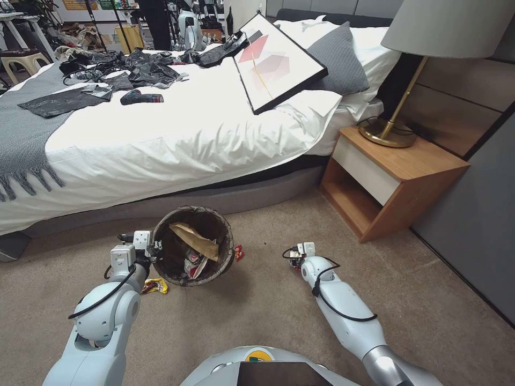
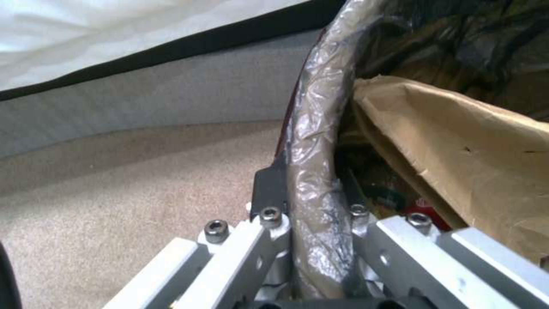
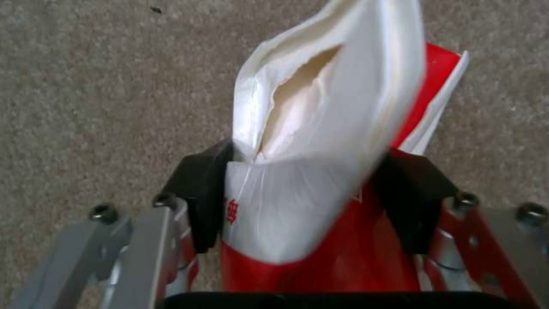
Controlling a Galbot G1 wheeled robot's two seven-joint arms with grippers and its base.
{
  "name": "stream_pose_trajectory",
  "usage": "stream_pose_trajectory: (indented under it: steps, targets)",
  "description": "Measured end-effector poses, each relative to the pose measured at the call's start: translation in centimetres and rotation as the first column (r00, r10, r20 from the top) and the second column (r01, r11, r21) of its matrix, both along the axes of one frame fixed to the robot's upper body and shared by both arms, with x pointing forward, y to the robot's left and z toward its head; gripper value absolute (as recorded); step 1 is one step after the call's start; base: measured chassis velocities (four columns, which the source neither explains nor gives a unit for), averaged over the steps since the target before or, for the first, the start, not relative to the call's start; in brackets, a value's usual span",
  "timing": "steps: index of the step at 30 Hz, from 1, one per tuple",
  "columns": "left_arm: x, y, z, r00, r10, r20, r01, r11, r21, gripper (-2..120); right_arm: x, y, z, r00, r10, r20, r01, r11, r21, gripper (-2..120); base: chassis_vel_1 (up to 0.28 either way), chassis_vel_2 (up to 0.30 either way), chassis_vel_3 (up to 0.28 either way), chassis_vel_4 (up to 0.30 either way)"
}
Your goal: Pick up the trash bin, then pick up the garbage from the floor and place it into the trash bin.
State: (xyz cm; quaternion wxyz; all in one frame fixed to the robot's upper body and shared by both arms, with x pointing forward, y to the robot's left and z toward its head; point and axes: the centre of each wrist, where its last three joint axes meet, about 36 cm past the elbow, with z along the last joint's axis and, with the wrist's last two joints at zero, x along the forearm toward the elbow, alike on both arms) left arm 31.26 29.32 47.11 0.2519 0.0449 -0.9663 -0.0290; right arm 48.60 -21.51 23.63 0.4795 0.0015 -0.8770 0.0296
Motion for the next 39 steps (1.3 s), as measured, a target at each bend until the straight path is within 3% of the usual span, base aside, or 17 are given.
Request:
stream_pose_trajectory:
  steps: [11,22,30,32,33,35,36,39]
  targets:
    - [0.0,0.1,0.0,1.000,-0.007,-0.002,0.007,1.000,0.009,3,-0.4,0.3,1.9,0.999,0.015,0.042,-0.015,1.000,0.007,28,0.000,0.000,0.000,0.000]
    - [-0.2,0.0,0.3,1.000,-0.014,0.004,0.014,1.000,0.011,3,-1.6,-0.8,7.5,0.986,0.008,0.165,-0.012,1.000,0.024,4,0.000,0.000,0.000,0.000]
    - [-0.4,0.0,0.5,1.000,-0.014,0.006,0.013,1.000,0.012,3,-3.7,-2.0,15.4,0.954,0.006,0.299,-0.024,0.998,0.055,0,0.000,0.000,0.000,0.000]
    - [-0.4,0.0,0.5,1.000,-0.013,0.008,0.013,1.000,0.014,3,-4.8,-2.5,18.7,0.939,0.022,0.342,-0.044,0.997,0.056,0,0.000,0.000,0.000,0.000]
    - [-0.4,0.0,0.5,1.000,-0.013,0.008,0.013,1.000,0.014,3,-4.8,-2.5,18.7,0.939,0.022,0.342,-0.044,0.997,0.056,0,0.000,0.000,0.000,0.000]
    - [-0.5,-0.1,0.7,1.000,-0.013,0.012,0.013,1.000,0.015,3,-6.0,-2.7,22.6,0.916,0.048,0.399,-0.085,0.994,0.075,0,0.000,0.000,0.000,0.000]
    - [-0.5,-0.1,0.7,1.000,-0.013,0.012,0.013,1.000,0.015,3,-6.0,-2.7,22.6,0.916,0.048,0.399,-0.085,0.994,0.075,0,0.000,0.000,0.000,0.000]
    - [-0.5,-0.2,0.7,1.000,-0.013,0.012,0.013,1.000,0.017,3,-7.3,-2.1,26.9,0.885,0.085,0.458,-0.159,0.979,0.125,0,0.000,0.000,0.000,0.000]
